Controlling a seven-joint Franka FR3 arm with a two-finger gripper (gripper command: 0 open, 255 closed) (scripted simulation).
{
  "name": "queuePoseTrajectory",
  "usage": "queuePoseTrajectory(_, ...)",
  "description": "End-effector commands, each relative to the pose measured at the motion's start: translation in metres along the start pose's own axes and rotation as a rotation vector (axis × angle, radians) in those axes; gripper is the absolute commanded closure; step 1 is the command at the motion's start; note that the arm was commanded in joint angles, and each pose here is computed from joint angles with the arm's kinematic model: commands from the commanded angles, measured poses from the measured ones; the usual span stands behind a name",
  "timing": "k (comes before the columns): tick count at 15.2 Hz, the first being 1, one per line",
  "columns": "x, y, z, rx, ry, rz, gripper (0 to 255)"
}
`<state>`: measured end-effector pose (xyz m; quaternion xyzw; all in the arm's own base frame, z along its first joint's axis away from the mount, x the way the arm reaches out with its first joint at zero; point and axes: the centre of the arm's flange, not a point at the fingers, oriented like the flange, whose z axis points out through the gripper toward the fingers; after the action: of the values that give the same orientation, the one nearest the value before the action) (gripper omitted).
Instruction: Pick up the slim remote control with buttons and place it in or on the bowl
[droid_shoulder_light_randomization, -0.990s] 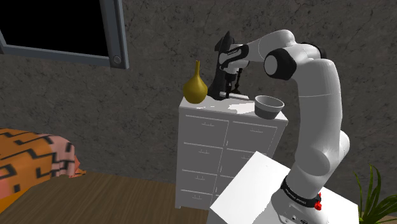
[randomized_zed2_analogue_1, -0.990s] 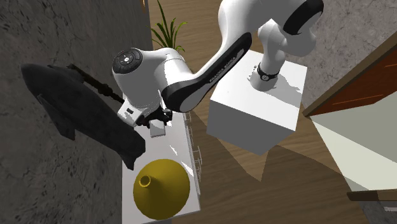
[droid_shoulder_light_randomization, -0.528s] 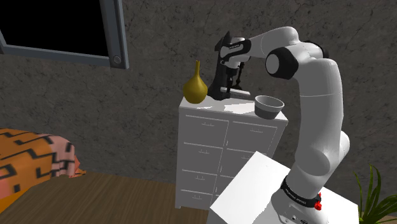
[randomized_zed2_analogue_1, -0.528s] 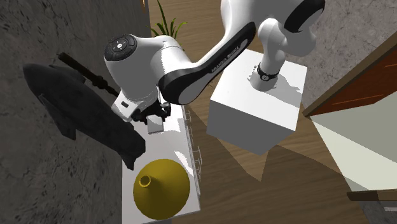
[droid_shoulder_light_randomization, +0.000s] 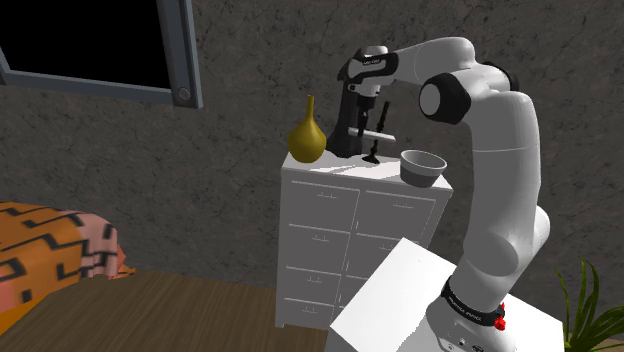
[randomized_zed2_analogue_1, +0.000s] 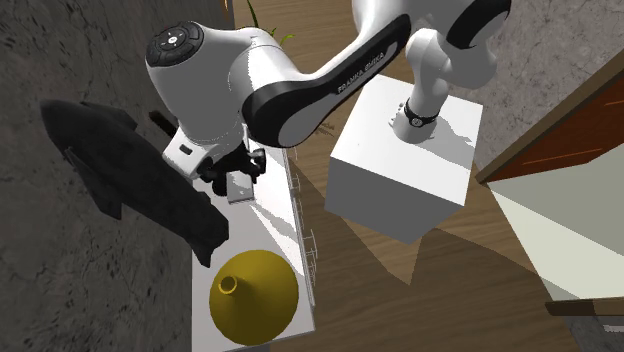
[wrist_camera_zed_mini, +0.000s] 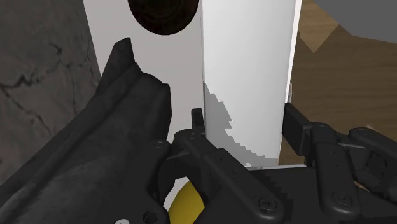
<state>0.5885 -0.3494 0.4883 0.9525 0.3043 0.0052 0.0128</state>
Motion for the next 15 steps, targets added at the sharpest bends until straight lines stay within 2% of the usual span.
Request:
queuePoseTrajectory(1,-0.001,0.001,-0.011,-0.001,0.000,0.000,255)
queuePoseTrajectory(3,-0.001,0.002,-0.021,-0.001,0.000,0.000,255)
queuePoseTrajectory(15,-0.153,-0.042,-0.026,-0.001,0.000,0.000,255)
